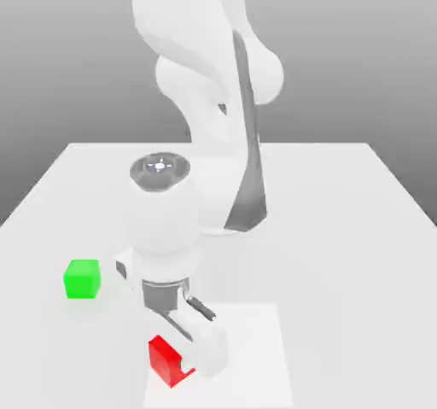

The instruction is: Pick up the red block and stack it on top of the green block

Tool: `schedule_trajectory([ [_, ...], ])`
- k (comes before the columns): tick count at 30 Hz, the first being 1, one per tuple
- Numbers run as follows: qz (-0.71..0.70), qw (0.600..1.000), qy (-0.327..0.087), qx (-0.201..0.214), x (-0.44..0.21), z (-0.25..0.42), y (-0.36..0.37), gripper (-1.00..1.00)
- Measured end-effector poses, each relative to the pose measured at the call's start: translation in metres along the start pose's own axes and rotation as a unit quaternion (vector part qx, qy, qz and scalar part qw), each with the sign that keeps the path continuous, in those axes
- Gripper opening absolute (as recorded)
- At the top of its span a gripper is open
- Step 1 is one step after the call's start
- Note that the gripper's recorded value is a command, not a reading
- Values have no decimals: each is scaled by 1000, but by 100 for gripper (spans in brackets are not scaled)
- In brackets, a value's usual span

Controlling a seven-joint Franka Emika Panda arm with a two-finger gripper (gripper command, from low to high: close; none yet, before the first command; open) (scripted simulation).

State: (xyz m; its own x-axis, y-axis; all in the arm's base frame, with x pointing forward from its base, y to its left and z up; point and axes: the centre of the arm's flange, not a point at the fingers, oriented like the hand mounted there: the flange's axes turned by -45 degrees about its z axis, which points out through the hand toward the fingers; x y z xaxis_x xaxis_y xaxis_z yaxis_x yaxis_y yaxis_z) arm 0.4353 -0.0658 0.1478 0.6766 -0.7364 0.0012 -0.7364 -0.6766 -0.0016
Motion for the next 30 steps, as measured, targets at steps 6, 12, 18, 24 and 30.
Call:
schedule_trajectory([
  [6, 23, 1000, 0, -1, 3, -58, 9, -100],
  [12, 278, 960, 1, -3, 31, -80, 118, -100],
  [18, 508, 861, 1, -2, 22, -94, 208, -100],
  [24, 633, 774, 2, -1, 10, -77, 261, -100],
  [30, 635, 772, 1, 0, 8, -36, 261, 100],
])
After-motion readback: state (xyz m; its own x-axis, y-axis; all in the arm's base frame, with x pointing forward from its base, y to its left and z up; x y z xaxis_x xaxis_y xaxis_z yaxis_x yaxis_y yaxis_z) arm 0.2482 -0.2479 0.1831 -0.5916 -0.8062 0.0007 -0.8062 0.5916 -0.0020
